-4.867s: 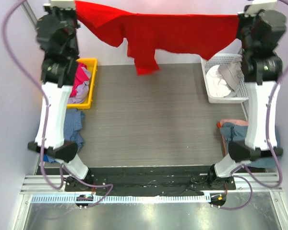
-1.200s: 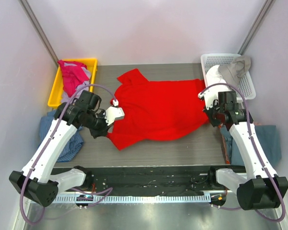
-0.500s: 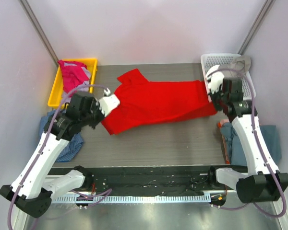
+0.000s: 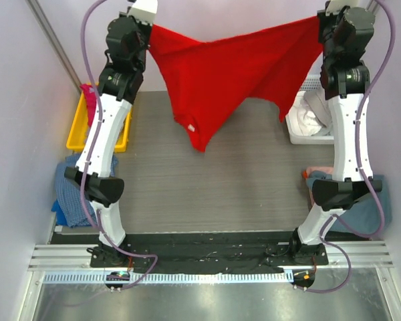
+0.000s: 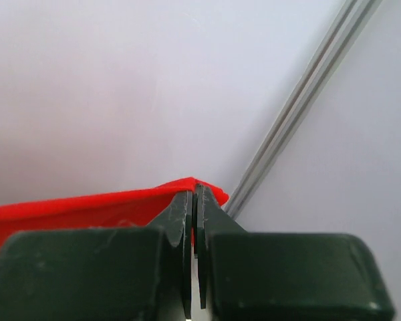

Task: Fold and stack the t-shirts
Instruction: Flatten out the tshirt

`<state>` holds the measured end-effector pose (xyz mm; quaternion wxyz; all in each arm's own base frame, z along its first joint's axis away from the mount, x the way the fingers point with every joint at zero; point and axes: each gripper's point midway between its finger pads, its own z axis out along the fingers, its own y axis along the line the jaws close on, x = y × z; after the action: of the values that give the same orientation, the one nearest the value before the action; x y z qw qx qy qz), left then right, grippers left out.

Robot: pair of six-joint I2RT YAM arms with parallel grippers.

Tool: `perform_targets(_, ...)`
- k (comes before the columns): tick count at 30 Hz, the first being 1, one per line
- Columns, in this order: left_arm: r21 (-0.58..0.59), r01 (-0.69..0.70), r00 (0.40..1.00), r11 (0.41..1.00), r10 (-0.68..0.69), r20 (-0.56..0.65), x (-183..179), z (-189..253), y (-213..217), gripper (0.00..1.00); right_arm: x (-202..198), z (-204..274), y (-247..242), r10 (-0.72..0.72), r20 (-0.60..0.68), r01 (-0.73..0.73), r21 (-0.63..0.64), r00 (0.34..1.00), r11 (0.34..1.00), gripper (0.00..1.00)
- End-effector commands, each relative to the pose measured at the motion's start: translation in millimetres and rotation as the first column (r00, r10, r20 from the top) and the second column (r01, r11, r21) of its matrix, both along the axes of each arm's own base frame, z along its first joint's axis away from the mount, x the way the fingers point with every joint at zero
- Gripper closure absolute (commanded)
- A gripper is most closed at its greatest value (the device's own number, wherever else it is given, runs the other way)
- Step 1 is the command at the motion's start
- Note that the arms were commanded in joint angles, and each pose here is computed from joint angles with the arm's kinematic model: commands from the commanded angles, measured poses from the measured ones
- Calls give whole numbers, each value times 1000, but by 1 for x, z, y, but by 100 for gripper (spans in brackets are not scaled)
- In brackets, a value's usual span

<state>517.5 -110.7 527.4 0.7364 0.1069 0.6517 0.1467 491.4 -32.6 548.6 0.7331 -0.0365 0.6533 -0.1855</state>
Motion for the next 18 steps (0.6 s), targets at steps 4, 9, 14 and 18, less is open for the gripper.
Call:
perform_targets(4, -185, -25, 917, 982, 96, 386, -109, 140, 57, 100, -96, 108, -10, -32, 320, 22, 34, 947, 999, 99)
perform_targets(9, -160, 6, 929, 987, 54, 365, -172, 137, 74, 100, -138, 82, -8, -9, 244, 4, 23, 970, 1000, 99)
perform_targets(14, -173, 17, 935, 985, 46, 352, -240, 132, 98, 100, -201, 70, -9, -3, 203, -6, 41, 979, 999, 99)
perform_targets(18, -210, 103, 940, 972, -26, 339, -290, 124, 103, 100, -240, 50, -1, 48, 140, -60, 85, 989, 995, 99)
